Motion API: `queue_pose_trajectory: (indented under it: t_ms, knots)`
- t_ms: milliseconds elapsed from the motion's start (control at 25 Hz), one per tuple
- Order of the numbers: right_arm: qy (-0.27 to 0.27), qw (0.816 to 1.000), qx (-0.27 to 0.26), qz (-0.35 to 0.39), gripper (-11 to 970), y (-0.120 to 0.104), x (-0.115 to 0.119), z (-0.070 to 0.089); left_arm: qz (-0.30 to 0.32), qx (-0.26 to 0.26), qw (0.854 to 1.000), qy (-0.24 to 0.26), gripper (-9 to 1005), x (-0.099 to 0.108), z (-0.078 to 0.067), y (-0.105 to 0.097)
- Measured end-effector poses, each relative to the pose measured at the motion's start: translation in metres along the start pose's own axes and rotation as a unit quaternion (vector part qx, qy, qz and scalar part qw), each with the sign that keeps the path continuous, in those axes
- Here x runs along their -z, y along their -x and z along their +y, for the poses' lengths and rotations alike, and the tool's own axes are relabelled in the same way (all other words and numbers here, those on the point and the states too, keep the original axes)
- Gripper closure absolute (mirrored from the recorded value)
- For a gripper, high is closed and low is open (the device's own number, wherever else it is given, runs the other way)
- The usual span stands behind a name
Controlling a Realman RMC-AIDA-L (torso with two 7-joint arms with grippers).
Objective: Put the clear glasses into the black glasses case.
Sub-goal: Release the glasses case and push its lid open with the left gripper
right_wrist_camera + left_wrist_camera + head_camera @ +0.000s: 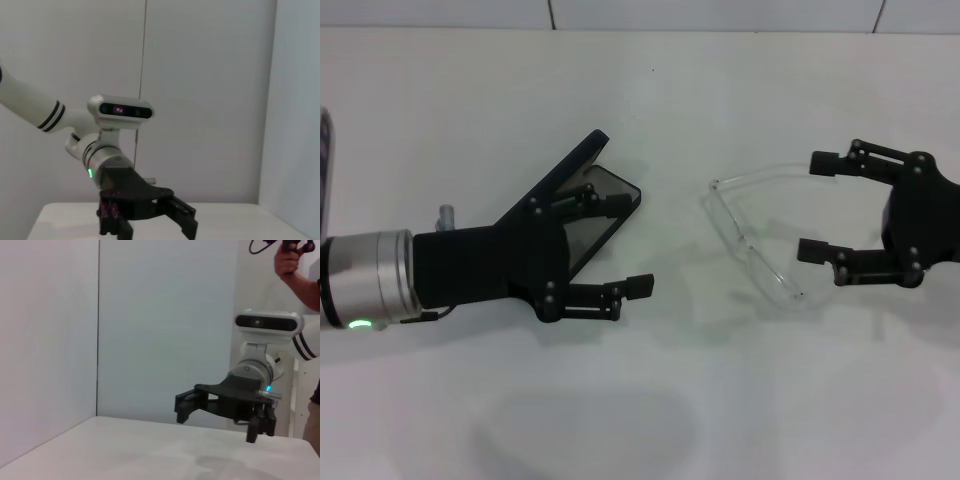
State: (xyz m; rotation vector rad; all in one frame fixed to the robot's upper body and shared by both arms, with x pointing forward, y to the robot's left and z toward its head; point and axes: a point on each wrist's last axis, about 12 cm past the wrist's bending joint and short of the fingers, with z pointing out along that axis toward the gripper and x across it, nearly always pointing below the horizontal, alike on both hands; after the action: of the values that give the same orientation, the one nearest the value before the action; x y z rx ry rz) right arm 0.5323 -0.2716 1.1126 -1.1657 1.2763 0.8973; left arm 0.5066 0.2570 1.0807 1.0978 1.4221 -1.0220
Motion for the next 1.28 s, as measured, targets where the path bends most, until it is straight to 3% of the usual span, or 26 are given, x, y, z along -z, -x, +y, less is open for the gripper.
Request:
queue_pose_trajectory:
  t_ms: [280,600,720,960,1120,1280]
  knots:
    - [-0.027,1.000,-0.006,0.001,84,-0.006,0.017,0.008,-0.004,-0.005,1.000,-0.002,105,-0.003,-0.003,-0.002]
    - [-0.030,1.000,-0.001,0.005,85,-0.010,0.018,0.011,-0.008,-0.018,1.000,-0.002,105,-0.008,-0.003,0.000]
    - [-0.027,1.000,0.003,0.006,85,-0.009,0.016,0.009,0.000,-0.024,1.000,0.013,105,-0.004,0.010,0.014]
    - [-0.023,1.000,0.012,0.005,85,-0.005,0.014,0.007,0.102,0.024,0.988,0.116,105,0.019,0.049,0.059]
    - [-0.024,1.000,0.013,0.004,85,-0.005,0.014,0.006,0.177,0.062,0.968,0.168,105,0.022,0.058,0.067]
    - [-0.025,1.000,0.014,0.005,85,-0.005,0.013,0.005,0.225,0.083,0.954,0.182,104,0.016,0.060,0.067]
